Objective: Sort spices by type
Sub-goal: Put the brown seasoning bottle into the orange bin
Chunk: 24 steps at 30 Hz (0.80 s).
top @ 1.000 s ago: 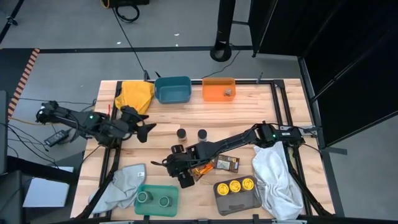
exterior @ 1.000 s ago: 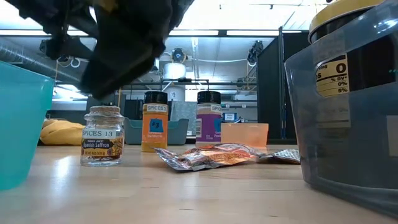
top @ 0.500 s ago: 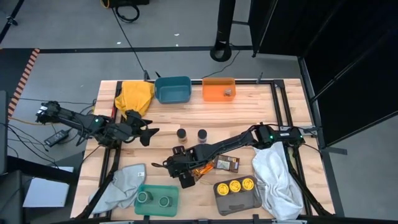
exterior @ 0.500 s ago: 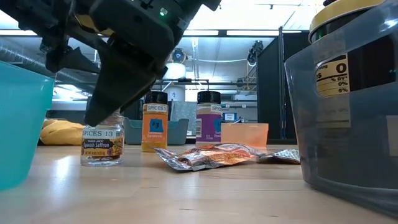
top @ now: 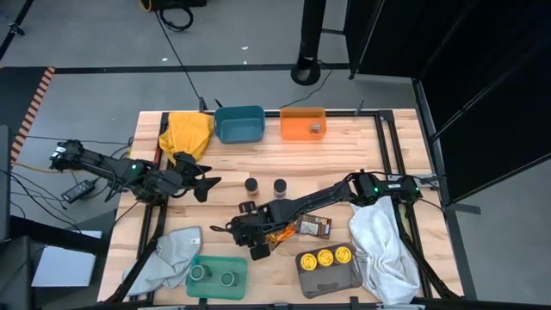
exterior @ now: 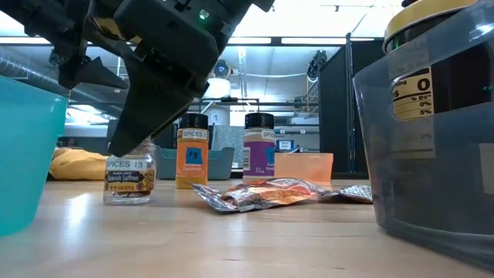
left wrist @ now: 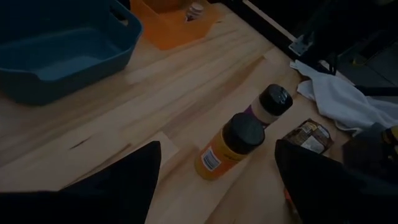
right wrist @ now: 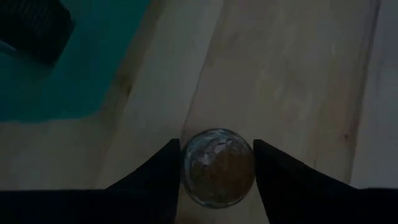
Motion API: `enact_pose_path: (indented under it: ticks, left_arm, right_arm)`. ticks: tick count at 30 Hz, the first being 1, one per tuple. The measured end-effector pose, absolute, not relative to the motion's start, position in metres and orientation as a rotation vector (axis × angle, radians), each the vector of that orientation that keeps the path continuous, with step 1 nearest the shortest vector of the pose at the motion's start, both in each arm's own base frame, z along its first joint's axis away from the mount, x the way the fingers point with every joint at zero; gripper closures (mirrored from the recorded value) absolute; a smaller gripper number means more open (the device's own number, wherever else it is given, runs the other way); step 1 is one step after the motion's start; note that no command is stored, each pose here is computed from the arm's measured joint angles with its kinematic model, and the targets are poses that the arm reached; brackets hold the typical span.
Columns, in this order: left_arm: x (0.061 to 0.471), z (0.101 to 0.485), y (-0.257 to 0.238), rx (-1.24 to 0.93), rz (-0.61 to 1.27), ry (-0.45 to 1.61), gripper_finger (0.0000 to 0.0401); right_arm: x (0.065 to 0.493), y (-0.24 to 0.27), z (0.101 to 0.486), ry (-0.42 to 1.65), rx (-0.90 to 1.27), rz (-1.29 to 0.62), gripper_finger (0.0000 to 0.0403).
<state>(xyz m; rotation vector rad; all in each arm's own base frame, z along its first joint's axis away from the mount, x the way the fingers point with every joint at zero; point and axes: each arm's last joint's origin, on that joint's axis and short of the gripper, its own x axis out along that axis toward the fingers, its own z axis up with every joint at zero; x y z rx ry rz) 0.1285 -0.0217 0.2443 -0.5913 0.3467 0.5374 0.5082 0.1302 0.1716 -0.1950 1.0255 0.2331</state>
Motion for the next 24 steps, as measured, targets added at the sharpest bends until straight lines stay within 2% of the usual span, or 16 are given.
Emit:
enact_pose_path:
  ticks: [4, 13, 24]
  left_arm:
    - [0.129, 0.244, -0.022, -0.598, 0.538, 0.344, 0.0080]
    - [0.129, 0.245, -0.022, -0.605, 0.534, 0.334, 0.0080]
    - [0.130, 0.247, -0.022, -0.612, 0.530, 0.323, 0.0080]
  right_arm:
    - [0.507, 0.130, 0.175, 1.028, -0.192, 0.240, 0.0252]
    - [0.503, 0.130, 0.184, 1.064, -0.200, 0.236, 0.0255]
    - [0.482, 0.104, 0.254, 1.024, -0.295, 0.192, 0.0255]
